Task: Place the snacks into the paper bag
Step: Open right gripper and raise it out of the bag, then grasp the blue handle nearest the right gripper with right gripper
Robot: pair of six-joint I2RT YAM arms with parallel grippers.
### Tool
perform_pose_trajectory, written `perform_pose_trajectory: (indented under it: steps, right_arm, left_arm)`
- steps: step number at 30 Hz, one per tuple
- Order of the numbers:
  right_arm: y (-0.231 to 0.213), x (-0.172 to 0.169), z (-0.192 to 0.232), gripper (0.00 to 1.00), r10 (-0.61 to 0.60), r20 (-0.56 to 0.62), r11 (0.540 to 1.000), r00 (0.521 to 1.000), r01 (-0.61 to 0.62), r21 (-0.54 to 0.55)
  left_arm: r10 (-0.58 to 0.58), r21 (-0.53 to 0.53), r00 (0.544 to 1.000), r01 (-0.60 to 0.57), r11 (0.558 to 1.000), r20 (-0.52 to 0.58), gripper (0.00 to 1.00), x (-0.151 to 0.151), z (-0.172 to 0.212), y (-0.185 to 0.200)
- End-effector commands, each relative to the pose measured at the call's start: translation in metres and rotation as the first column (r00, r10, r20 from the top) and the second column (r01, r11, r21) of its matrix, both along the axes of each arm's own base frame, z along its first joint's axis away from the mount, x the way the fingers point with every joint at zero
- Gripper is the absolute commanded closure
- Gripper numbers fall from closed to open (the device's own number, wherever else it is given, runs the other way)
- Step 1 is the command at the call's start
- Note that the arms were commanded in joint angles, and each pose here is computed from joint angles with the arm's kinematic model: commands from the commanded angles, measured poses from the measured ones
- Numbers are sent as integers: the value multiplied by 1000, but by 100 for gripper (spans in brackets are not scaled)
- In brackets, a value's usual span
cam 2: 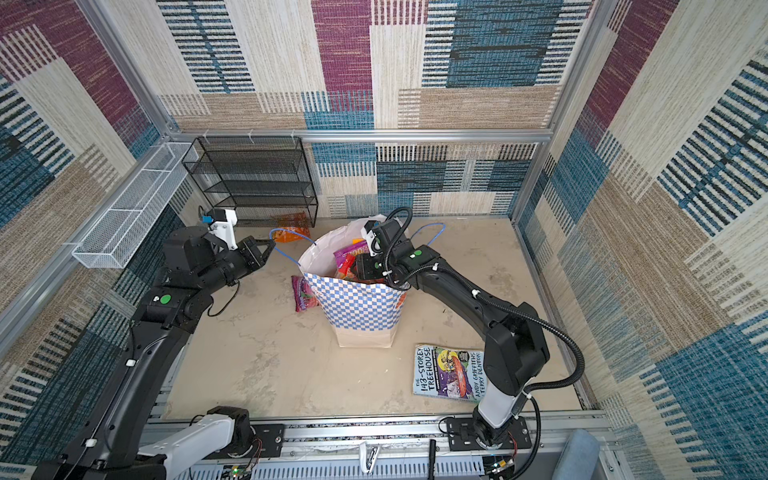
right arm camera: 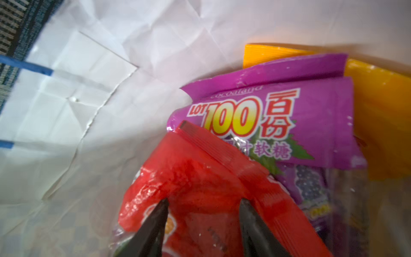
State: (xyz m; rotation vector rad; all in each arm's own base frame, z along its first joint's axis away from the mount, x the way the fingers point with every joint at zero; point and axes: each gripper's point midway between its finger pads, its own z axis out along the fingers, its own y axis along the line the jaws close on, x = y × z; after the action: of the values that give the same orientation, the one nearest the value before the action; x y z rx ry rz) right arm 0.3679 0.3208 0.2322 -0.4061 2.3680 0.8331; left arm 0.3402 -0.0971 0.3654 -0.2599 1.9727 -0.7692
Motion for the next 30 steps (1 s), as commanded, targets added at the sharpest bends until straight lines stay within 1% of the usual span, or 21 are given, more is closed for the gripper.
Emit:
perform_pose_trajectory:
  steps: [1,3,4,6,9,10,11,13,14,16,18,20,22,23,25,30]
  right_arm:
    - [16,-7,48,37,89,82,988,993,-98,116]
    - [14,-10,79,30,92,146,983,985,-113,145]
    - [13,-11,101,27,89,187,979,978,-121,162]
    - [6,-13,130,21,76,234,978,969,-118,170]
    - [-14,-19,173,8,45,314,974,948,-112,198]
    - [-25,-19,187,5,17,337,973,941,-93,210]
    - [-40,-18,197,2,-30,355,975,934,-51,216]
    - [-75,-14,212,0,-154,376,975,914,78,210]
    - [-95,-13,218,0,-224,392,966,892,152,207]
    - [-131,-15,224,0,-350,427,935,834,286,209]
    - [-163,-20,224,0,-442,444,897,780,384,218]
    - [-189,-21,215,0,-503,428,863,750,456,215]
    - [-209,-23,207,0,-545,410,838,731,496,228]
    - [-215,-22,202,0,-556,395,831,731,507,230]
    - [-215,-20,189,0,-547,364,837,754,498,227]
    - [-189,-16,159,1,-466,275,879,841,403,255]
  left_arm:
    - [30,-19,993,-28,999,118,100,8,29,4]
    - [29,-19,993,-27,999,117,100,8,29,4]
    - [30,-19,992,-28,999,119,100,8,29,5]
    - [30,-20,992,-28,999,119,100,8,29,5]
    - [31,-21,992,-28,999,119,100,7,30,5]
    - [31,-21,993,-28,999,118,100,7,29,5]
    - [30,-21,992,-28,999,120,100,7,30,5]
    - [29,-22,992,-27,999,123,100,7,31,5]
    - [29,-24,992,-26,999,121,100,7,30,5]
    - [26,-27,992,-23,999,120,100,7,30,4]
    - [25,-28,992,-22,999,121,100,7,31,4]
    - [24,-28,993,-21,999,117,100,7,29,3]
    - [23,-30,993,-19,999,117,100,8,29,3]
    - [22,-31,993,-18,999,117,100,8,29,3]
    - [21,-30,993,-18,999,117,100,8,29,3]
    - [24,-29,993,-21,999,117,100,8,29,3]
